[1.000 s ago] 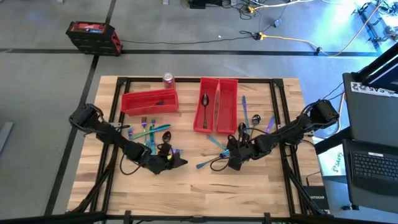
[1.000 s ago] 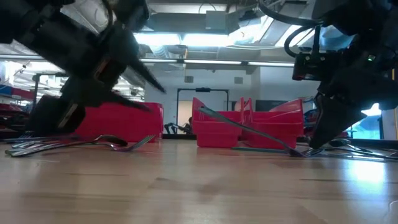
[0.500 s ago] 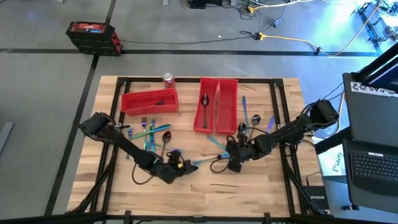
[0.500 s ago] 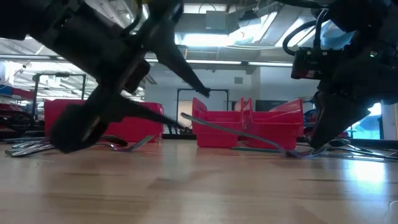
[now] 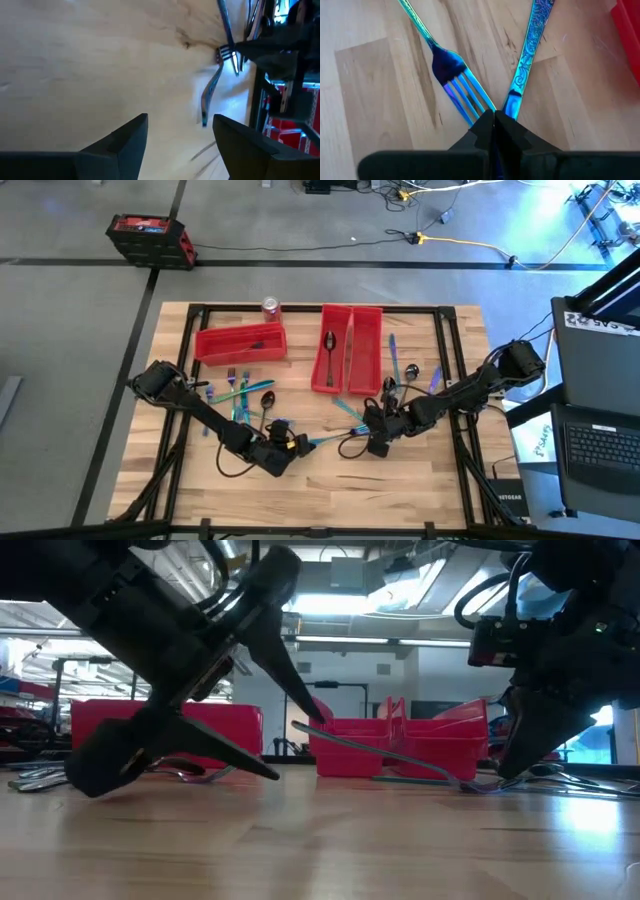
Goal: Sort silverware
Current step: Put the blue fork into the left red bin
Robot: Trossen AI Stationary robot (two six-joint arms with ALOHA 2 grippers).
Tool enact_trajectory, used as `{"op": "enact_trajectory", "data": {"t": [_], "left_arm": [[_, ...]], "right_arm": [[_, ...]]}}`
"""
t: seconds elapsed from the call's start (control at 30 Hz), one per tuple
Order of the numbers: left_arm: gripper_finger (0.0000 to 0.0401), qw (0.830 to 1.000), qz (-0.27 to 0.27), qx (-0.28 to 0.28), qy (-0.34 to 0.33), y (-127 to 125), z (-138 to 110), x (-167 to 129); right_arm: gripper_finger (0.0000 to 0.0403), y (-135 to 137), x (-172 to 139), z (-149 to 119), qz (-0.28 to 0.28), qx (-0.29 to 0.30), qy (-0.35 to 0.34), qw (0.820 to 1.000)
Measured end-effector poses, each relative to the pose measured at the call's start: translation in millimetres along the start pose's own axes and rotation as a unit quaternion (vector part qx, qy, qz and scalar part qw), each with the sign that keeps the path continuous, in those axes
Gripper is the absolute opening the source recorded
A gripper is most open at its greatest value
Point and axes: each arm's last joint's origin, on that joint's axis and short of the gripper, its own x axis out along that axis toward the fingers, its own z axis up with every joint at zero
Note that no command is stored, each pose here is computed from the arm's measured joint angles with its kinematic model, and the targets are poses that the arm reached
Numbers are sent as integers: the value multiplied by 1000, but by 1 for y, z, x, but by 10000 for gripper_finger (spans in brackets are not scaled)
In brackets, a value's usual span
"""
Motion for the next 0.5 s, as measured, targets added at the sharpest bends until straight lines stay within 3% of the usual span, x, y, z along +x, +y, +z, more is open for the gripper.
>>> {"op": "enact_trajectory", "data": {"t": [0.5], "left_arm": [[212,1000,-10,-10,-11,-9,15,11]], "right_arm": [[0,0,0,0,-3,0,-2,1000]]}}
